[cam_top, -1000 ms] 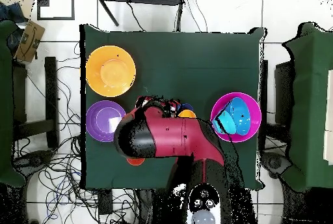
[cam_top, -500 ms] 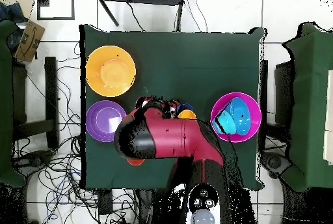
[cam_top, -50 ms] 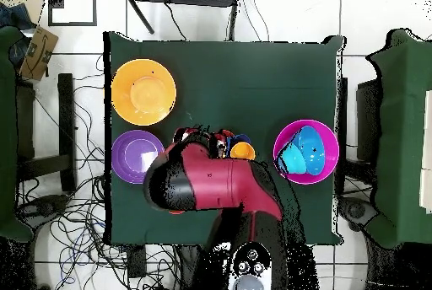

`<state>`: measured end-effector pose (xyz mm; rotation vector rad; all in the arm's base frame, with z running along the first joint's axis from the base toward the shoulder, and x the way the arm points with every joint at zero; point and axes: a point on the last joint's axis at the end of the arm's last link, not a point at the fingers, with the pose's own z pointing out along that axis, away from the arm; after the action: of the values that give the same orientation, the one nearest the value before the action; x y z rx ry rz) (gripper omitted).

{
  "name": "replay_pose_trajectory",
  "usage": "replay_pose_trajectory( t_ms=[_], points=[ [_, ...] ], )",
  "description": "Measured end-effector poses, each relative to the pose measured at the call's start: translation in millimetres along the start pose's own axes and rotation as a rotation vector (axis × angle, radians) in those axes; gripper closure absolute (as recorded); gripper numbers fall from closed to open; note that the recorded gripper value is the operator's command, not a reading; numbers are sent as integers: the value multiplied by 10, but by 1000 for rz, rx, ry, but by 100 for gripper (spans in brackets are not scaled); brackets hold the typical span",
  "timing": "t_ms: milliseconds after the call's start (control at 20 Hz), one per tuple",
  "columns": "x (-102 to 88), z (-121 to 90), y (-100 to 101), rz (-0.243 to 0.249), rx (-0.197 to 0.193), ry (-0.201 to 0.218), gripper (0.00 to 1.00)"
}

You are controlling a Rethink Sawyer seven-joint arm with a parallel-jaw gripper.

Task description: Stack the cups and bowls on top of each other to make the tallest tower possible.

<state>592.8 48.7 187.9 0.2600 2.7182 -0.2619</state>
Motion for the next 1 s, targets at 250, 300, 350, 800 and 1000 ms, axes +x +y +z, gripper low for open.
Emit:
replay_pose_trajectory(
  t_ms=[250,300,350,800,1000],
  points=[
    [-171,-491,-36,-17,33,-99,0],
    [-232,-565,-62,4,25,-111,0],
    [-294,-640,-87,25,17,-122,0],
    [-969,-2579,-502,477,-235,-354,0],
    [-638,-3464,-29,258,-280,-630,0]
  ],
)
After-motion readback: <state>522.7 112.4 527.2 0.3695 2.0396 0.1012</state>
